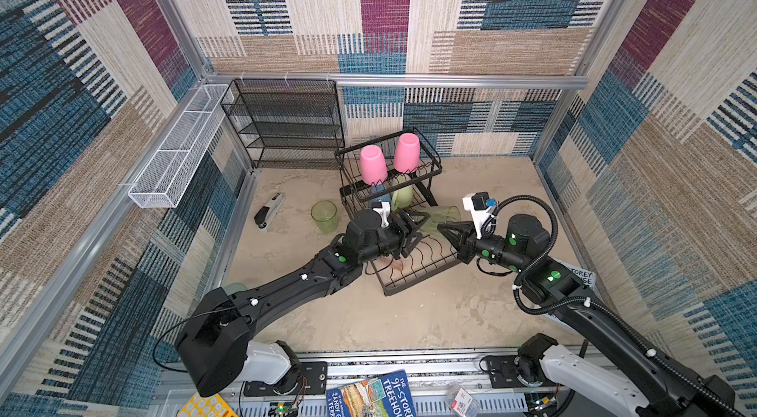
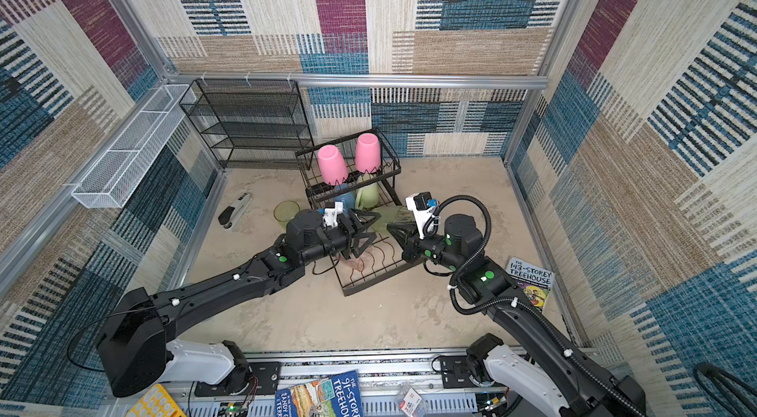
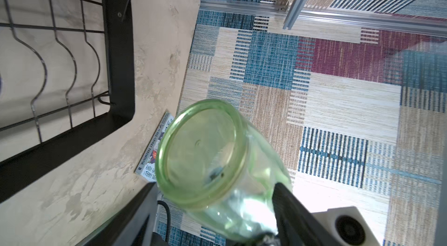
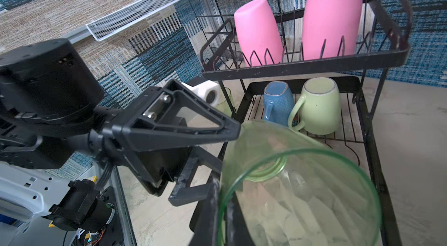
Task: Load cups into a dish rack
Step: Pick up the cup from the dish rack, then place the cup upside down at the dish rack.
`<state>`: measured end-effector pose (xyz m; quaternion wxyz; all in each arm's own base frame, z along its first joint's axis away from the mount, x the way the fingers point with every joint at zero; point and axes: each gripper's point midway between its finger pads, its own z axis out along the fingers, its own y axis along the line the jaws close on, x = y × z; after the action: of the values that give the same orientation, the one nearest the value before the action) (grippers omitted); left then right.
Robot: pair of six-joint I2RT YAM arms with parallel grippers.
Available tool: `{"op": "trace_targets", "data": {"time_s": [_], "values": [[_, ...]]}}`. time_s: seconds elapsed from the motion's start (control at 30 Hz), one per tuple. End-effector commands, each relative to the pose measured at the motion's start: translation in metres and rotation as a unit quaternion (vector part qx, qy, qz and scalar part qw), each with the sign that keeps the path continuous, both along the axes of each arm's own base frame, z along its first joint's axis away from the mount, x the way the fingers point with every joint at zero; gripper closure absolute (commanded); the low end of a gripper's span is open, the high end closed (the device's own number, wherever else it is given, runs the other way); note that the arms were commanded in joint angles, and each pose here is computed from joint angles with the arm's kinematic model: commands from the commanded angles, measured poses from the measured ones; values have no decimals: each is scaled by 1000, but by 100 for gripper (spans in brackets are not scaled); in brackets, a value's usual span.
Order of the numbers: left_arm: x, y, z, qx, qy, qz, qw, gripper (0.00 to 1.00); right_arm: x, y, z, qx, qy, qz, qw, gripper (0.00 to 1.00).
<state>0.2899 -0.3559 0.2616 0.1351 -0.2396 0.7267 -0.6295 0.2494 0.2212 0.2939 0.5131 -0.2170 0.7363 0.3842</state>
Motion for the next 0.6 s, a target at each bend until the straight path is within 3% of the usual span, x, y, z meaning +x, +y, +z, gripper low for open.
{"op": "trace_targets", "data": {"time_s": [0.0, 0.2, 0.57], "values": [[12, -5, 24, -71, 7, 20, 997, 20, -5, 5, 26, 39, -42, 21, 998, 100], [28, -22, 40, -132, 11, 22, 991, 20, -11, 8, 34, 60, -63, 36, 996, 100], [43, -41, 49, -151, 13, 22, 988, 20, -13, 10, 38, 66, -74, 47, 994, 100]]}}
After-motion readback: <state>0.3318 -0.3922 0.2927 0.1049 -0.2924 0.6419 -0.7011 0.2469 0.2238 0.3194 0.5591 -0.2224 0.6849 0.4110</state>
